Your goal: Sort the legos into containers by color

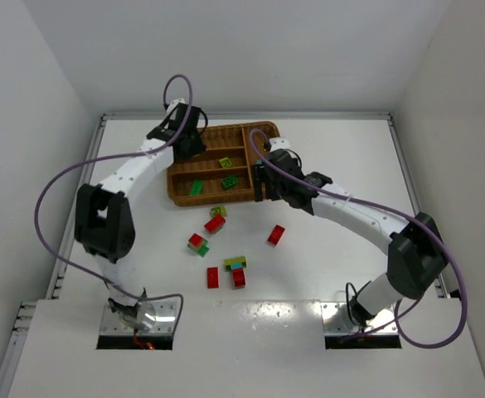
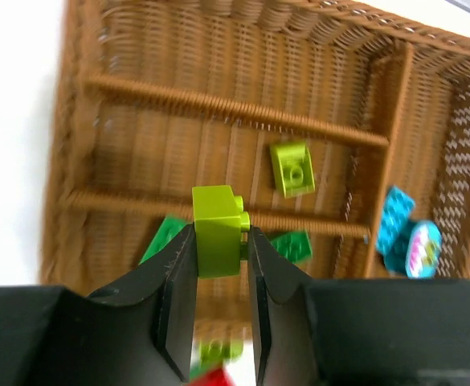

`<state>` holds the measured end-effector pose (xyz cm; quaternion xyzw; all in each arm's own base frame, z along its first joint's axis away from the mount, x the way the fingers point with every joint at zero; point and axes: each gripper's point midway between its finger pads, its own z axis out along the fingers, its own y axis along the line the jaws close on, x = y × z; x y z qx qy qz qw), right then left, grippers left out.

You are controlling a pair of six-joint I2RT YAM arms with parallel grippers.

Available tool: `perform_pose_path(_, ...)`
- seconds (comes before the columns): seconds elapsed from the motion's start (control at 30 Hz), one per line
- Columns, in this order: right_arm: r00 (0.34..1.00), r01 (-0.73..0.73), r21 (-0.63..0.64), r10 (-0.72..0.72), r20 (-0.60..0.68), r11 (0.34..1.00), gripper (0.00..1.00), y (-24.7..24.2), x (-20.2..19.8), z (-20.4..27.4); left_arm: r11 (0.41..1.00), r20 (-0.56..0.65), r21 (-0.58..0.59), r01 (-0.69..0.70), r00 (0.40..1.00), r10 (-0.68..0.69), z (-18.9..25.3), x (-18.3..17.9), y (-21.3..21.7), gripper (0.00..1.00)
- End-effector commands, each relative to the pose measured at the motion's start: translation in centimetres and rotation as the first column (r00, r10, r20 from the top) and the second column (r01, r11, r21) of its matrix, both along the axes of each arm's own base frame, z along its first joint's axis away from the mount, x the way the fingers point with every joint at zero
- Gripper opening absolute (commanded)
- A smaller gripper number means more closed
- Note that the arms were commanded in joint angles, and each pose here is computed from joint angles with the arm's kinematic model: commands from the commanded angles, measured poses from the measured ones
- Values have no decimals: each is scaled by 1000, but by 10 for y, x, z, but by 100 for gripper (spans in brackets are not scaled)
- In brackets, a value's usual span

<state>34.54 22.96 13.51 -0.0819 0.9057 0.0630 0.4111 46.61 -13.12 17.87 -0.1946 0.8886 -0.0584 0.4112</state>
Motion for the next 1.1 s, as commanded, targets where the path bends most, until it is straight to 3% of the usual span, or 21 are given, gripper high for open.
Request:
perform_pose_path(0.0, 1000, 22, 36, -22, 0, 999, 78, -4, -10, 7, 1000, 9, -4, 18, 1000, -18, -6, 34, -1, 22)
perform_pose_path(0.2, 1000, 22, 24, -22, -13, 999, 78, -9, -15, 2, 998, -35, -22, 51, 998, -51, -38, 63, -14, 25)
perform_pose_path(0.3, 999, -9, 48, 10, -32, 999, 78, 0, -17, 2, 997, -55, -40, 72, 996, -74, -49, 67, -20, 45)
perform_pose_path(0.33, 999, -16, 46, 18, -48, 999, 78, 2, -18, -4, 995, -60, -41, 86, 994, -89, -52, 68, -23, 59)
perform_pose_path(0.43, 996, -66, 61, 69, -52, 996, 78, 24, -19, -4, 995, -50, -36, 94, 994, -96, -46, 68, -22, 75)
perform_pose_path(0.5, 990, -115, 78, 121, -71, 990, 79, 44, -23, -8, 995, -53, -35, 94, 994, -96, -43, 64, -21, 80)
perform_pose_path(0.63, 968, -226, 124, 238, -86, 966, 82, 88, -27, -15, 998, 3, 12, 65, 998, -65, 3, 46, -3, 81)
perform_pose_path(0.73, 902, -387, 149, 407, -143, 910, 87, 132, -41, -31, 1000, 23, 15, -17, 1000, 17, 20, 27, 36, 81)
perform_pose_path(0.77, 896, -394, 141, 413, -159, 908, 89, 138, -41, -37, 999, 70, 10, -44, 997, 43, 44, 17, 50, 81)
perform_pose_path(0.87, 898, -393, 81, 402, -182, 916, 89, 151, -34, -57, 992, 97, 3, -128, 987, 128, 60, -8, 95, 81)
perform_pose_path(1.07, 913, -357, 61, 361, -191, 932, 92, 167, -19, -78, 970, 109, 5, -244, 964, 242, 65, -52, 148, 81)
